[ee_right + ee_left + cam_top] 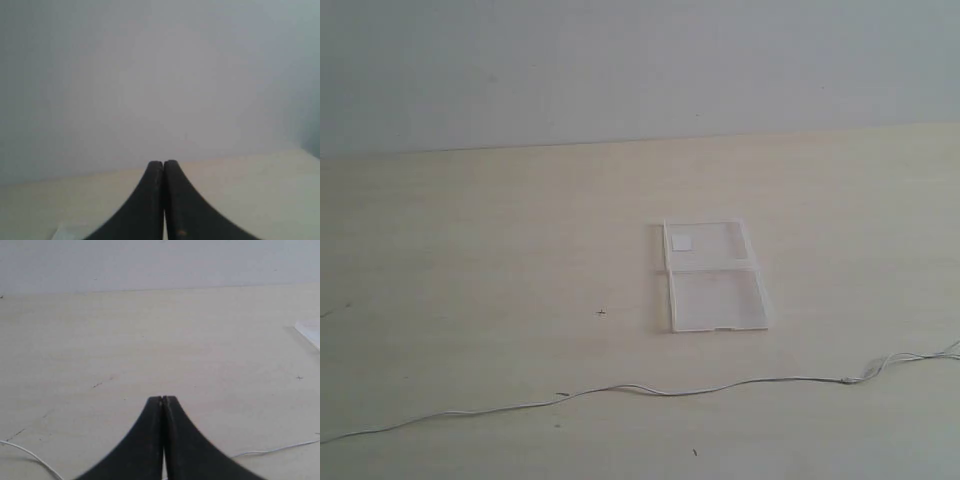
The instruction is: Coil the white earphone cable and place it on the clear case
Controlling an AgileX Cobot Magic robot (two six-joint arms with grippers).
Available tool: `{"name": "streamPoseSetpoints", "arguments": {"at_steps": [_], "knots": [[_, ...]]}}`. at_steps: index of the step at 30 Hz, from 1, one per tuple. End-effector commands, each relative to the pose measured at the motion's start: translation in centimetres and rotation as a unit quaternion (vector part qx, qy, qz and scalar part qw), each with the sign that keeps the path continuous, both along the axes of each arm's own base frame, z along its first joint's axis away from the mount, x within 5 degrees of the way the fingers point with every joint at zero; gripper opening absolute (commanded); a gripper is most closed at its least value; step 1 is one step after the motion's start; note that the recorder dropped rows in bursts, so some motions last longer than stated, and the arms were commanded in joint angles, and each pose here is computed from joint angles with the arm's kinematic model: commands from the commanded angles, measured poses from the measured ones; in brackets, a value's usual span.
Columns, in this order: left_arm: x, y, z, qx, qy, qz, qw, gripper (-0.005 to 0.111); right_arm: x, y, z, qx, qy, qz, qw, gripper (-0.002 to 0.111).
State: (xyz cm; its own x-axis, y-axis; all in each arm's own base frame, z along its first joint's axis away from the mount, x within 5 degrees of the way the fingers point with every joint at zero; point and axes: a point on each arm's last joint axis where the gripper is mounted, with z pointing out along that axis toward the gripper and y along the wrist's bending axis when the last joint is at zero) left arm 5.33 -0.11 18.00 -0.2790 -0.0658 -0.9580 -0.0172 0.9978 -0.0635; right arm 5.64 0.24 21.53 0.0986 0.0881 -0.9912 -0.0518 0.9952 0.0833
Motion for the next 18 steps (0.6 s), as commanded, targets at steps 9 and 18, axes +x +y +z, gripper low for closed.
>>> {"name": "streamPoseSetpoints", "arguments": {"at_steps": [9, 18], "knots": [[0.0, 0.0, 0.1, -0.004, -0.009, 0.001, 1.000, 0.000, -1.3, -0.2, 4.8, 0.060, -0.160, 0.005, 0.985, 0.000], [0.0, 0.0, 0.1, -0.004, -0.009, 0.001, 1.000, 0.000, 4.2, 0.3, 20.4, -0.037, 0.048, 0.004, 0.998, 0.000]]}}
